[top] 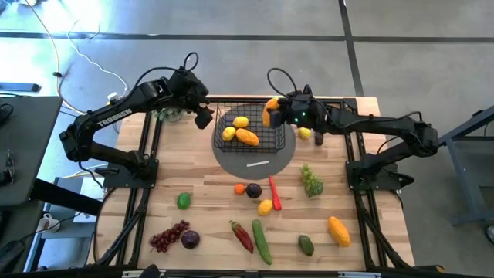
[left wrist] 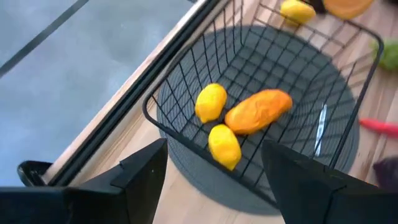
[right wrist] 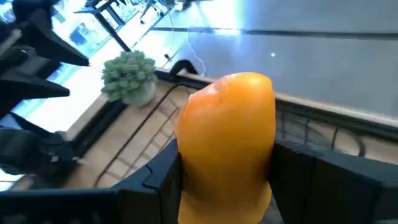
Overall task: Build produce basket
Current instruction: Put the mango into the black wire basket
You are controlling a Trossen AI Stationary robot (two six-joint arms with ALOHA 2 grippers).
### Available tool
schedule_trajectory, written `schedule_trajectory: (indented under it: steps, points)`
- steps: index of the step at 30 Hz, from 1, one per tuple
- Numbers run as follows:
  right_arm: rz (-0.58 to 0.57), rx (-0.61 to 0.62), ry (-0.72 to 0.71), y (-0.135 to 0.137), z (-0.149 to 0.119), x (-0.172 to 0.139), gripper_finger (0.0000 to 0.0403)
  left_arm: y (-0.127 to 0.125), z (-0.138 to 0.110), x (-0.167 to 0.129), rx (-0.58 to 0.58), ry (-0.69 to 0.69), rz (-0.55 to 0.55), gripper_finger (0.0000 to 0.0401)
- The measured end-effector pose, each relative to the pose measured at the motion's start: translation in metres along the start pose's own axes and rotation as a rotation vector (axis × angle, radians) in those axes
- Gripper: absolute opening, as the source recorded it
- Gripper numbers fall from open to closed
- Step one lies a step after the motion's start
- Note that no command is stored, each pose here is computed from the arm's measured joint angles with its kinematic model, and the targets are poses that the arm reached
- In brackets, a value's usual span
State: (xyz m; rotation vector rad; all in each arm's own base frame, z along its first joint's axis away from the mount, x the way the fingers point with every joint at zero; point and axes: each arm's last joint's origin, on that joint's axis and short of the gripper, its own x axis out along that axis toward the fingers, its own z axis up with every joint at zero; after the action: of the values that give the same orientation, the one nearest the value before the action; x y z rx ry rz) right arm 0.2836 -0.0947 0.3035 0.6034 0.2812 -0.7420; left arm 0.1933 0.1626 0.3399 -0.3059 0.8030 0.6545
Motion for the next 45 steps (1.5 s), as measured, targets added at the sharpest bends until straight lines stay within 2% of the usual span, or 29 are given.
schedule_trajectory:
  steps: [8, 19, 31, 38, 45]
  points:
    - [0.012, -0.154, 0.107, -0.01, -0.011, 0.032, 0.016, 0.003, 0.007, 0.0, -0.14, -0.077, 0.103, 0.025]
    - [0.021, -0.3, 0.224, -0.023, -0.026, 0.059, 0.0161, 0.004, 0.007, 0.0, -0.152, -0.086, 0.147, 0.025]
    - [-0.009, -0.313, 0.347, -0.033, -0.044, 0.076, 0.0161, 0.004, 0.007, 0.0, -0.185, -0.088, 0.138, 0.025]
    - [-0.027, -0.237, 0.395, -0.044, -0.043, 0.08, 0.0162, 0.003, 0.007, 0.0, -0.185, -0.087, 0.13, 0.025]
    - [-0.016, -0.174, 0.443, -0.05, -0.043, 0.082, 0.0197, 0.0, 0.007, 0.0, -0.199, -0.088, 0.12, 0.025]
